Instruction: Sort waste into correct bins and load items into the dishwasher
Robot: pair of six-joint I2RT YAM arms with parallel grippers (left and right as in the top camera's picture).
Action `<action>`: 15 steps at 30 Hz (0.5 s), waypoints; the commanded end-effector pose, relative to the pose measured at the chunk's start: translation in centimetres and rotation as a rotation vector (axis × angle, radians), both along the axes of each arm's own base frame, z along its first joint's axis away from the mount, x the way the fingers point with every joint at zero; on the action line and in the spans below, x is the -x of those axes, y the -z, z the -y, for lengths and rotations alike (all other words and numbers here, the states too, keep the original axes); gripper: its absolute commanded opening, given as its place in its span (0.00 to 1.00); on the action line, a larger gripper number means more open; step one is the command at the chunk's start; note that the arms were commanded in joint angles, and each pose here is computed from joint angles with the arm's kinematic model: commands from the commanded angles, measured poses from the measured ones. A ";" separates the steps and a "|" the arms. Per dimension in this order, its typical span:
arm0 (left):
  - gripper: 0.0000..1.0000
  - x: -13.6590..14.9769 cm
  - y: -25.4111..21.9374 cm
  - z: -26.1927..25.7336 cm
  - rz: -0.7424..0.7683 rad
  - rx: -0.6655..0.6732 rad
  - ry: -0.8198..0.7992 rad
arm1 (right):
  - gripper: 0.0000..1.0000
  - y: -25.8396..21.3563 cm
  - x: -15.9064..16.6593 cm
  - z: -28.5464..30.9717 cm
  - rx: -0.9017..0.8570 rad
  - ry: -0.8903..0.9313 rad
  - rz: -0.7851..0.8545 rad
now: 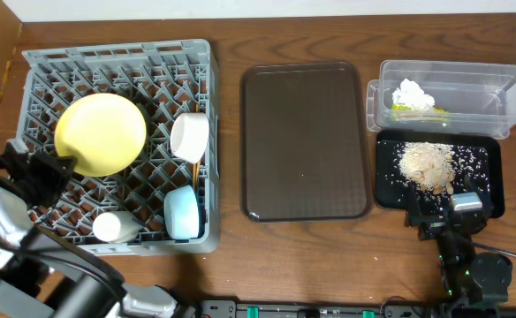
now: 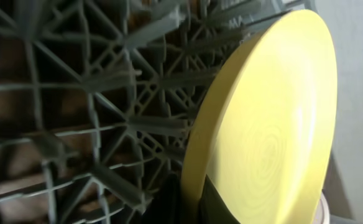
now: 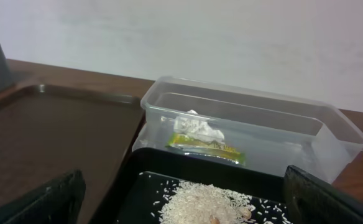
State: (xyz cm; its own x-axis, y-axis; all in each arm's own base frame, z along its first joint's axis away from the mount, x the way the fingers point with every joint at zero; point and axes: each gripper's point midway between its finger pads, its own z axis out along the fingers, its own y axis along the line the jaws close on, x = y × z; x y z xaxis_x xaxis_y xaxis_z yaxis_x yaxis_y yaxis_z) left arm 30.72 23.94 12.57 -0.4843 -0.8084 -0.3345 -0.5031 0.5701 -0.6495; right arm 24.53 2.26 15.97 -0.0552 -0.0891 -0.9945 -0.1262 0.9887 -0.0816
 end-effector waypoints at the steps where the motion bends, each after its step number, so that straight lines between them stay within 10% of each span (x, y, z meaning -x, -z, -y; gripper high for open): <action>1: 0.07 -0.2 -1.7 0.3 -0.014 -0.138 0.038 | 0.99 0.1 0.0 0.0 0.010 -0.001 0.002; 15: 0.07 -1.3 -5.3 1.7 -0.367 -0.793 0.031 | 0.99 0.1 0.0 0.0 0.010 -0.001 0.002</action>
